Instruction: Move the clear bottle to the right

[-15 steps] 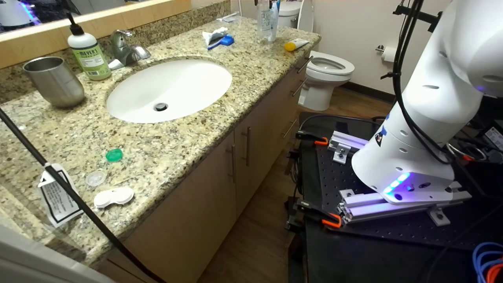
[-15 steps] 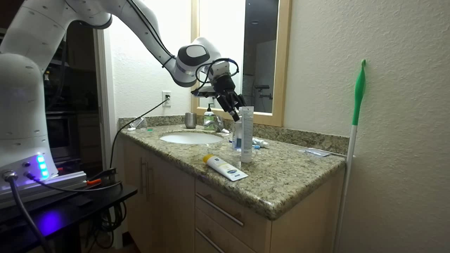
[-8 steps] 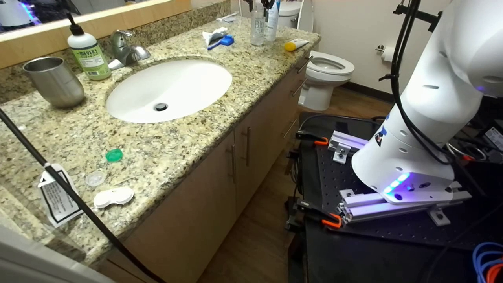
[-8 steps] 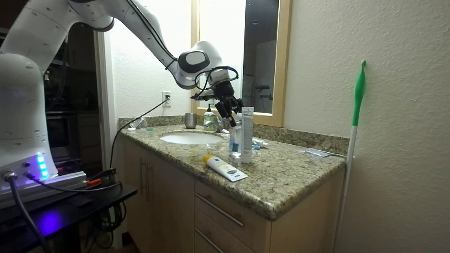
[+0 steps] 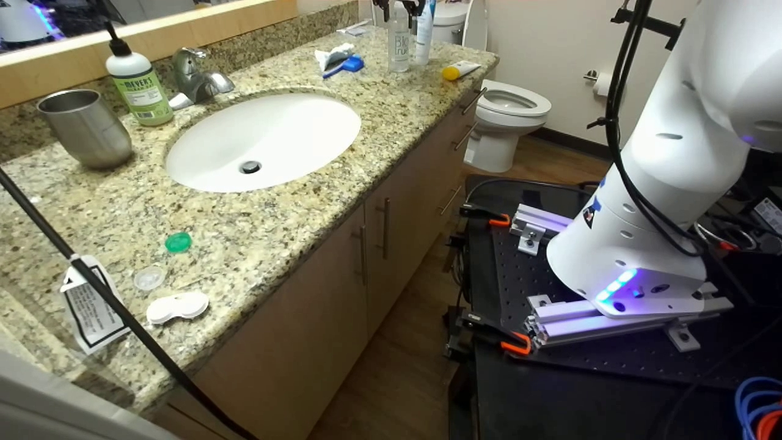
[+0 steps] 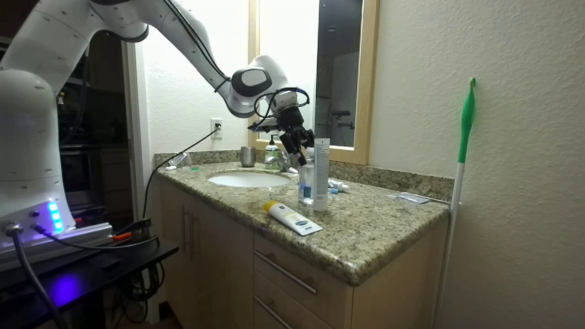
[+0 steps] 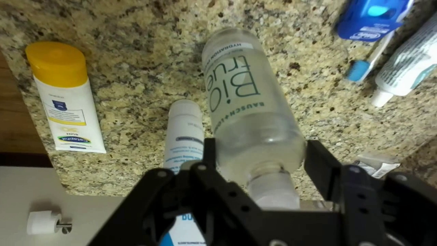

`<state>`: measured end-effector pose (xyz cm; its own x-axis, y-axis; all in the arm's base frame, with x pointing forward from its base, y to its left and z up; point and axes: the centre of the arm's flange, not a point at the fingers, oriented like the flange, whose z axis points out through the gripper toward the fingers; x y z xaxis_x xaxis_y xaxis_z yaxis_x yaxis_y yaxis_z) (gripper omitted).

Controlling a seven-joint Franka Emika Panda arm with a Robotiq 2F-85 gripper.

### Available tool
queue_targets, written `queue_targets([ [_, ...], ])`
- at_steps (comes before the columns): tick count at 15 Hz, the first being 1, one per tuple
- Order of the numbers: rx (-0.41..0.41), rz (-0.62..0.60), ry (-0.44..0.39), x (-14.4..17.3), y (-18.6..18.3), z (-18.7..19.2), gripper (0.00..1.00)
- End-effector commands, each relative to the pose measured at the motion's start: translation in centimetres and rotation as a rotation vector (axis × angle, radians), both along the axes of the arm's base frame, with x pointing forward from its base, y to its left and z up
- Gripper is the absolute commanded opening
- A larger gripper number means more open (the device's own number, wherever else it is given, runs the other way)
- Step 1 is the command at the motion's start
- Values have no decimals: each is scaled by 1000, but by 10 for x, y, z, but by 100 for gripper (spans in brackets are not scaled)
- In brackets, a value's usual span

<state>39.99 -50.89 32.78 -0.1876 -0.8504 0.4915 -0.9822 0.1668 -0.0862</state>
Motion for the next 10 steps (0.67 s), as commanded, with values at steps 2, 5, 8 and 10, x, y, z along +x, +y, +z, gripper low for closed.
queue_targets([
  [2,4,148,43,2,48,21,100],
  [5,-53,241,75,5,81,60,100],
  [8,-62,374,44,3,109,114,100],
  [10,-47,475,-27,-2,128,148,100],
])
